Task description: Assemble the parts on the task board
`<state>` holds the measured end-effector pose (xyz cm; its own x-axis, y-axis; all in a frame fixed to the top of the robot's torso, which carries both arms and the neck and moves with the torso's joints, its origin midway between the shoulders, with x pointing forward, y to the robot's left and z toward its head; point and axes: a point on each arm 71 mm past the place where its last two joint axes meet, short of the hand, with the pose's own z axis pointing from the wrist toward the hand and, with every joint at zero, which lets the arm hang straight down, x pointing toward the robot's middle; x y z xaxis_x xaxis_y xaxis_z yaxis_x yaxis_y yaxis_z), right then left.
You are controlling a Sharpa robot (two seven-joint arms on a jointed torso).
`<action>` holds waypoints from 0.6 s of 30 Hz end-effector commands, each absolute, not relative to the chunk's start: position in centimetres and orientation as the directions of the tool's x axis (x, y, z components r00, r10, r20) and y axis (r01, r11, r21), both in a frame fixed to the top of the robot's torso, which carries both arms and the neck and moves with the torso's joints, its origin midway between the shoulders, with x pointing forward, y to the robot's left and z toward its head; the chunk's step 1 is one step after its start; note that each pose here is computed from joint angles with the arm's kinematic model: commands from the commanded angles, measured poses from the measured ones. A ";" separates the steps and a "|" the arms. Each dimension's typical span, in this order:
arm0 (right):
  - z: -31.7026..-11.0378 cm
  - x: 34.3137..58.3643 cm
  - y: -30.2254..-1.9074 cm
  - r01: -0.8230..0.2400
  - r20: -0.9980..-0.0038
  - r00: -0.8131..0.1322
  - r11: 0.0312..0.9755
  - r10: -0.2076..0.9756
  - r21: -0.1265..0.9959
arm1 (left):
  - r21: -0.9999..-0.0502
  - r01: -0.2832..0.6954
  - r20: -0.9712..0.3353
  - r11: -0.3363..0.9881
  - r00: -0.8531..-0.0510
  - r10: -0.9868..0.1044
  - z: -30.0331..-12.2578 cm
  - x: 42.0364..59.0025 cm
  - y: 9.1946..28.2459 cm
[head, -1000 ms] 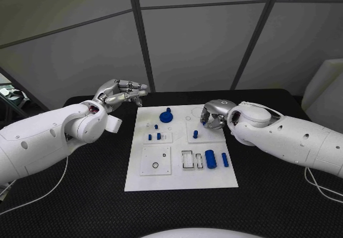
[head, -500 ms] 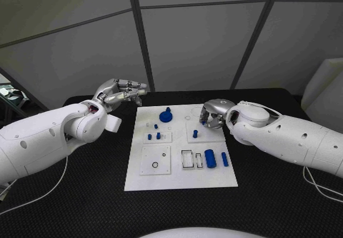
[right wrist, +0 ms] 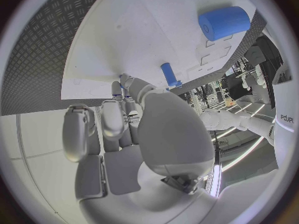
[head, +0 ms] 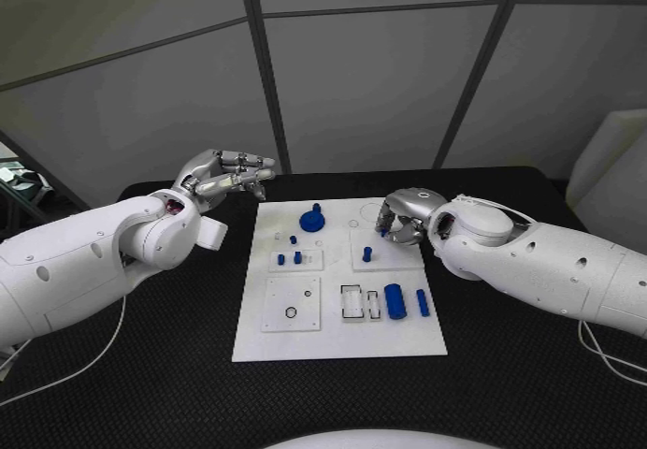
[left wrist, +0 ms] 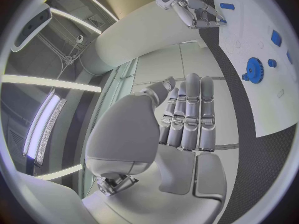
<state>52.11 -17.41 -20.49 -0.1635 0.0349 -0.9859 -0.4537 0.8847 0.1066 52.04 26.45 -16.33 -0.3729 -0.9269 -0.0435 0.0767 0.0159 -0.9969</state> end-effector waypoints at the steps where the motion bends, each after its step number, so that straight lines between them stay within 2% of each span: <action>1: -19.7 51.9 -17.4 -0.459 -0.990 -0.108 0.879 0.089 0.129 | -0.997 0.078 -0.033 0.004 -0.381 -0.924 -16.2 52.1 26.4; 11: -17.9 50.5 -17.8 -0.471 -0.984 -0.076 0.864 0.158 0.175 | -0.997 0.072 -0.032 0.004 -0.384 -0.923 -16.3 52.1 26.3; 14: -17.1 49.7 -17.0 -0.496 -0.979 -0.077 0.844 0.190 0.203 | -0.997 0.071 -0.031 0.004 -0.386 -0.922 -16.3 52.1 26.2; 18: -16.3 48.2 -14.6 -0.554 -0.968 -0.095 0.796 0.231 0.244 | -0.998 0.069 -0.029 0.002 -0.390 -0.921 -16.3 52.2 26.0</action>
